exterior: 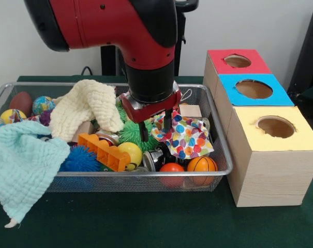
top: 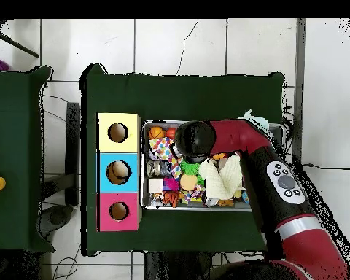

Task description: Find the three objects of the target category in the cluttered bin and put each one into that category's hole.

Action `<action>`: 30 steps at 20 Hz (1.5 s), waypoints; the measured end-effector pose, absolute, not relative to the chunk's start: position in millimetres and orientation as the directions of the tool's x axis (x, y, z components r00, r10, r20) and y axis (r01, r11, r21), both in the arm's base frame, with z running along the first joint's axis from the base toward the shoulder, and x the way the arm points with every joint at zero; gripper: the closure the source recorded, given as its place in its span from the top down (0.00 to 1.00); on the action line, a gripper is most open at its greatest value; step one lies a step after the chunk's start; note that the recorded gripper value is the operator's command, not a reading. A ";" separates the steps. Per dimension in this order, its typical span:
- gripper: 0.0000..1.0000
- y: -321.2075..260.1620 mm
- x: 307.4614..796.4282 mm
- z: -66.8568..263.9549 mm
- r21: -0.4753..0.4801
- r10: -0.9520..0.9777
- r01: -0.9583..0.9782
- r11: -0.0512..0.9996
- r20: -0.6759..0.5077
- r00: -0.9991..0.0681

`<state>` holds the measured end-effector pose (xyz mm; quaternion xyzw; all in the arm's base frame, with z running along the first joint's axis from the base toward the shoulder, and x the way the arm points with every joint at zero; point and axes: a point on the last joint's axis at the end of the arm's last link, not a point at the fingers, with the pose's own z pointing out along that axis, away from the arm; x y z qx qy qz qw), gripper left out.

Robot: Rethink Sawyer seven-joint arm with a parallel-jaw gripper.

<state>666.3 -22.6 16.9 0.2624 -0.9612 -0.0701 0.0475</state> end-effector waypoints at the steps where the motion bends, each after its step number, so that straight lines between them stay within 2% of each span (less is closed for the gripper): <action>1: 1.00 -22.4 665.6 13.5 0.160 -0.511 -0.497 0.853 0.059 -0.858; 10: 1.00 -34.6 663.0 -7.3 0.137 -0.493 -0.479 0.867 0.100 -0.864; 23: 1.00 -47.6 672.6 -5.5 0.096 -0.471 -0.462 0.882 0.109 -0.876; 30: 1.00 -45.9 673.6 -3.8 0.105 -0.456 -0.446 0.889 0.111 -0.883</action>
